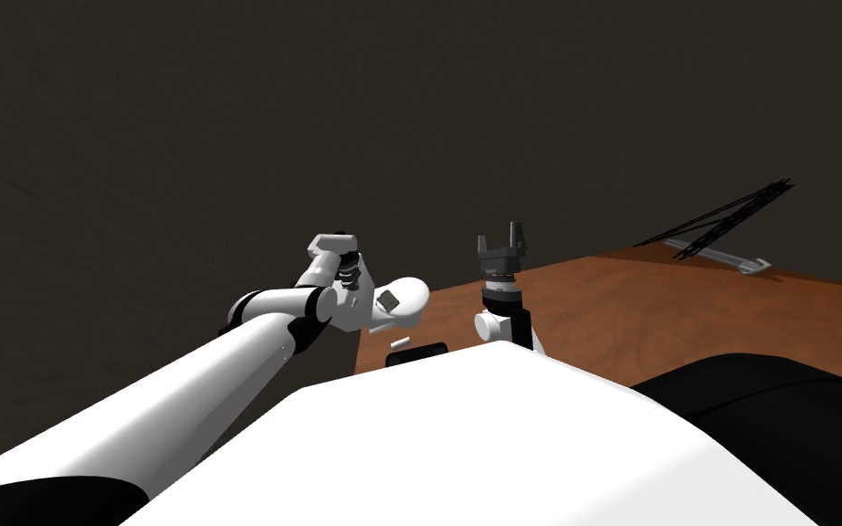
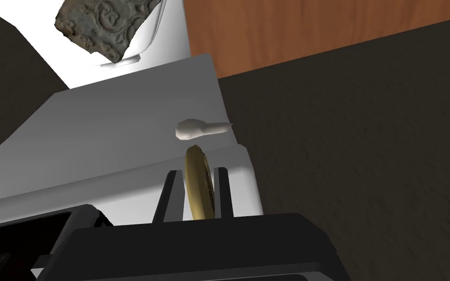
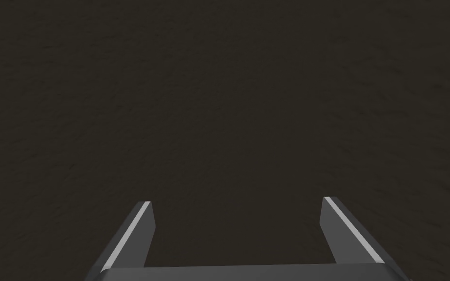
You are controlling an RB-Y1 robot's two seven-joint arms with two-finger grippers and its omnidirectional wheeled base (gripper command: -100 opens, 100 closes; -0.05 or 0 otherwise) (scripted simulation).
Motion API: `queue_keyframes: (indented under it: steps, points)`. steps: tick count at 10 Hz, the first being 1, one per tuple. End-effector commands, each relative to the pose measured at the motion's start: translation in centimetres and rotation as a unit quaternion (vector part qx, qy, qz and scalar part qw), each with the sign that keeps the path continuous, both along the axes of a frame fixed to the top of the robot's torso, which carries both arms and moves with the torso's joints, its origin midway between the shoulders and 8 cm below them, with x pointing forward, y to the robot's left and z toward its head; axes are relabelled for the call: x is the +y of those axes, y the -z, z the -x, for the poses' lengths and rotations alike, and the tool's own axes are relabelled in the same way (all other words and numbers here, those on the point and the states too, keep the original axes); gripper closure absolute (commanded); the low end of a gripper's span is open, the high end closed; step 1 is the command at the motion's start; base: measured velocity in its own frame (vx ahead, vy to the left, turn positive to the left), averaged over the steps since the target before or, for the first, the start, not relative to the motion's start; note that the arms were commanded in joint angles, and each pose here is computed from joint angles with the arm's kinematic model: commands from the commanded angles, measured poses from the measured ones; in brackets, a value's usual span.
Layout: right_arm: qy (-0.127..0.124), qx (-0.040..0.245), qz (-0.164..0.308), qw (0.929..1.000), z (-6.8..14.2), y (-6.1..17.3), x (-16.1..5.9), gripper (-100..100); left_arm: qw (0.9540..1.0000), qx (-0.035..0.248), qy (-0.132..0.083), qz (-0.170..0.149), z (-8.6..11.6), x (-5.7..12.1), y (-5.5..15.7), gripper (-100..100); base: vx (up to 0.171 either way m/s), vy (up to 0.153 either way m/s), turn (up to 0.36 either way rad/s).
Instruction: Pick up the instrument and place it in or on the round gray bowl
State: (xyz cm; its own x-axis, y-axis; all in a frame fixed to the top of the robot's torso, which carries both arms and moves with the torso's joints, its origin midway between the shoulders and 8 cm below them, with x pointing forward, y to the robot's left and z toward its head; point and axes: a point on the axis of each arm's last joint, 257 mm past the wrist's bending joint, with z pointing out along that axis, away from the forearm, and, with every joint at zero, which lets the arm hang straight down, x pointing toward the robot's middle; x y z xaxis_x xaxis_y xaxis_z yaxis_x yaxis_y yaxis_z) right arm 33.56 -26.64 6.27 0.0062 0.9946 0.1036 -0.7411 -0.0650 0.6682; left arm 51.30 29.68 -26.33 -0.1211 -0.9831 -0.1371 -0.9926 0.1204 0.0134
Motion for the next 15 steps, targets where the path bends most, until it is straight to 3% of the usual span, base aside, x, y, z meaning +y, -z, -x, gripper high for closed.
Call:
queue_keyframes:
  steps: [1,4,6,8,10,11,15]
  points:
    - [0.0,0.0,0.0,1.0,0.0,0.0,0.0,0,0.9999,0.008,-0.001,-0.013,0.3,0.5,-0.8,100,-0.061,-0.062,-0.196]
    - [0.0,0.0,0.0,1.0,0.0,0.0,0.0,0,0.998,-0.01,-0.016,-0.059,-0.7,3.5,-3.8,100,-0.005,0.058,-0.062]
    - [0.0,0.0,0.0,1.0,0.0,0.0,0.0,0,0.9975,-0.015,-0.02,-0.067,-0.9,4.0,-4.3,100,0.046,0.112,0.028]
    - [0.0,0.0,0.0,1.0,0.0,0.0,0.0,0,0.9928,-0.044,-0.04,-0.104,-2.0,6.6,-7.6,100,0.068,0.141,0.096]
    - [0.0,0.0,0.0,1.0,0.0,0.0,0.0,0,0.9916,-0.049,-0.044,-0.111,-2.1,7.1,-8.3,100,0.056,0.138,0.038]
    - [0.0,0.0,0.0,1.0,0.0,0.0,0.0,0,0.9882,-0.058,-0.058,-0.129,-2.2,8.4,-10.1,100,0.071,0.146,0.076]
    - [0.0,0.0,0.0,1.0,0.0,0.0,0.0,0,0.9856,-0.045,-0.078,-0.143,-1.1,9.4,-11.7,100,0.04,0.104,0.043]
